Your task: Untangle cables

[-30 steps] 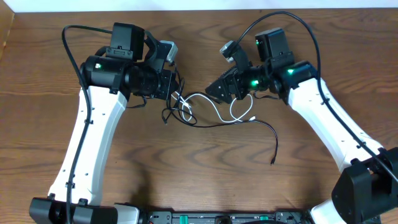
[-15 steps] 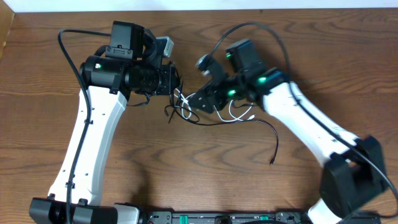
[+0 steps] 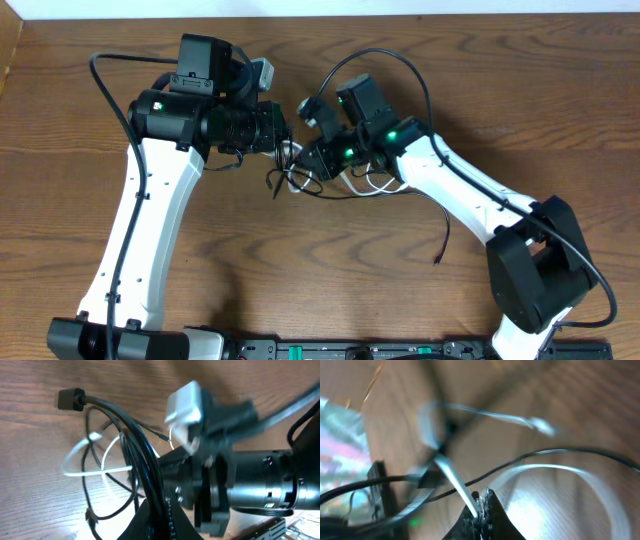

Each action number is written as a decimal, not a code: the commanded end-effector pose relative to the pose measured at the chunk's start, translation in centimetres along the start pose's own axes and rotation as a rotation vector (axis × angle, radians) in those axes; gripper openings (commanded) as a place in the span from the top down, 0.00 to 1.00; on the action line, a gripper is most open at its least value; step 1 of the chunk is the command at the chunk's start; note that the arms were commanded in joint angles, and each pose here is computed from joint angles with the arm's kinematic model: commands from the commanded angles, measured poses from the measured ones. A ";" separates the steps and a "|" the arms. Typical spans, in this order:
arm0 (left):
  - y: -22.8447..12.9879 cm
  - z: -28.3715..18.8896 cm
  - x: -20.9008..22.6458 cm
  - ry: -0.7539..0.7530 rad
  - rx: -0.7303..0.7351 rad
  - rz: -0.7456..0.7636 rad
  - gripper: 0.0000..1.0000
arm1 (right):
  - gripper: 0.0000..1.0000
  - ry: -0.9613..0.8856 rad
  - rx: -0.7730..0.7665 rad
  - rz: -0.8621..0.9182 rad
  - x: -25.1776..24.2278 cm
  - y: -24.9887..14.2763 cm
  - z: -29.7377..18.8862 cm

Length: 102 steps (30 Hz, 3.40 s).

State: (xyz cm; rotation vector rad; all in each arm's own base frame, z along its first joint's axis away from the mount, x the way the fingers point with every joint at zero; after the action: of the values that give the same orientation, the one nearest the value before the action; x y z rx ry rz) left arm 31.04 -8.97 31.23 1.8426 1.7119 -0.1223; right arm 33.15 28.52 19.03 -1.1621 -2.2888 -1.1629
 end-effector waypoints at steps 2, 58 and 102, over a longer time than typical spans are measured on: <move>0.4 -0.5 1.0 0.135 -0.044 -0.002 0.92 | 0.99 -0.193 -0.090 0.194 -2.9 1.0 -3.8; 1.6 0.8 2.5 0.269 -0.085 -0.030 0.92 | 0.99 -1.271 -0.890 0.646 -28.2 2.2 -50.0; 3.5 -5.8 -7.3 -0.327 -0.403 0.349 0.92 | 0.04 -0.025 -0.058 -0.014 -6.3 6.4 -25.5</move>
State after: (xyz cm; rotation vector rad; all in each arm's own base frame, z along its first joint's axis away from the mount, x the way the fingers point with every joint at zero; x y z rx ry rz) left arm 32.03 -12.59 37.90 1.7541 1.1055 0.0519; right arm 40.57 4.14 34.63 -1.3674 -2.1828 -1.2517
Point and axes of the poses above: each gripper's point midway between its finger pads, its own z axis out along the fingers, its own x axis along the line the jaws close on, y = z × x, the point moved 9 cm from there along -z, back along the fingers, and after that the axes turned 1 degree about z, right-handed, at the moved point
